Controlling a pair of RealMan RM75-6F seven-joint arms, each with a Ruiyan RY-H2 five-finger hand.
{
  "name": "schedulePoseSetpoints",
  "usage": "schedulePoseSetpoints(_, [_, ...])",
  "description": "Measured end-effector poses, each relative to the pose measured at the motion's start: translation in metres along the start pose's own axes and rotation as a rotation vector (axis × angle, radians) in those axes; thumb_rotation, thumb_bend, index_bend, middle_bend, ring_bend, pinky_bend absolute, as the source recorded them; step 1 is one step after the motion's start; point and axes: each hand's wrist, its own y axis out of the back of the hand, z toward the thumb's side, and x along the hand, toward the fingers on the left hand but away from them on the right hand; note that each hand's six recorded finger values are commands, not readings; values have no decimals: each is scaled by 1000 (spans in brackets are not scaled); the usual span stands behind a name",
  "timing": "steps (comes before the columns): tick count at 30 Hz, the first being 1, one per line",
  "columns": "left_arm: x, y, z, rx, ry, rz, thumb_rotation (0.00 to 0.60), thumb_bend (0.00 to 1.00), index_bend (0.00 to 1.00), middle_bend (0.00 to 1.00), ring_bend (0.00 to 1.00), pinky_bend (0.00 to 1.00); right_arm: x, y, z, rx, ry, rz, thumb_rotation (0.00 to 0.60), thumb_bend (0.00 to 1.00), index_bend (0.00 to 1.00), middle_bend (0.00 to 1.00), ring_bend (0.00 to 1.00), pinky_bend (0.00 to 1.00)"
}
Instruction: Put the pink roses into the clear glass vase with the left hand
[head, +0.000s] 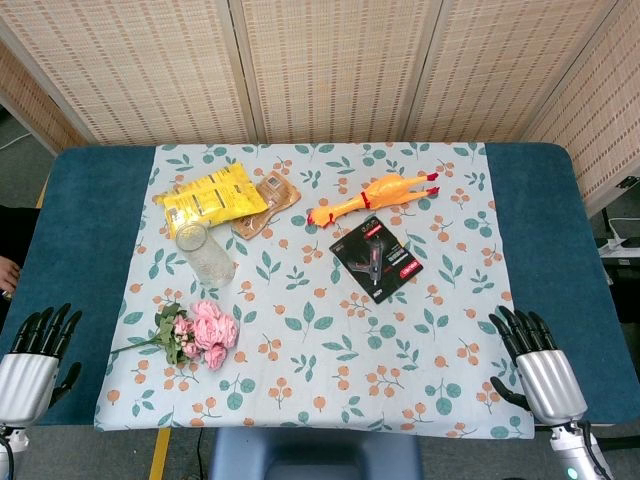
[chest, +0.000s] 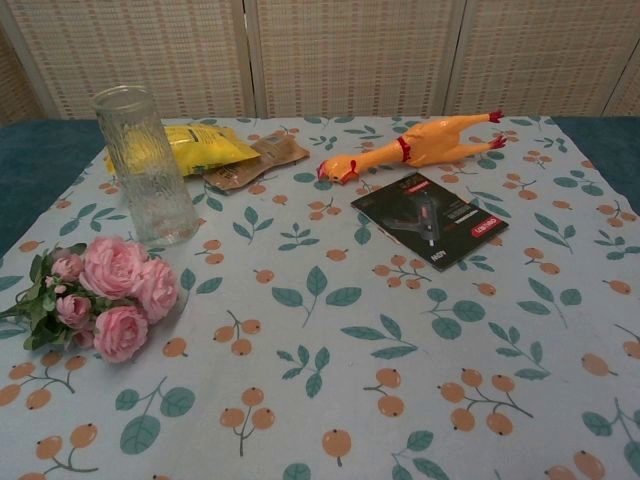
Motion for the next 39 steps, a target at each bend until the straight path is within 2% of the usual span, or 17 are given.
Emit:
schedulePoseSetpoints(4, [-1,-2,4,-33,-13,-13,600,372,0,0,0,135,0,0,1,-4,6,4,600,160,0,0,0,0])
schedulePoseSetpoints(8, [2,-9,15,-137,-51,-60,600,367,0,0,0,151,3,2,1,-10,11,-2,600,160,0,0,0,0])
schedulePoseSetpoints(12, [14,-20,40,-298,-128,-156,600,366,0,0,0,162,3,2,2,-13,16,2,600,160,0,0,0,0])
schedulePoseSetpoints(15, [29,-27,63,-352,-191,-228,600,354,0,0,0,161,3,2,3,-15,21,3,600,160,0,0,0,0])
schedulePoseSetpoints(20, [49,-37,93,-333,-234,-318,600,340,0,0,0,142,5,0,5,-27,31,15,600,160,0,0,0,0])
schedulePoseSetpoints(26, [78,-46,117,-259,-214,-380,600,340,0,0,0,145,7,0,6,-41,48,39,600,160,0,0,0,0])
schedulePoseSetpoints(31, [95,-49,132,-222,-195,-407,600,340,0,0,0,200,7,0,6,-46,51,42,600,160,0,0,0,0])
schedulePoseSetpoints(39, [106,-61,157,-231,-175,-512,600,336,0,0,0,237,7,1,5,-49,49,41,600,160,0,0,0,0])
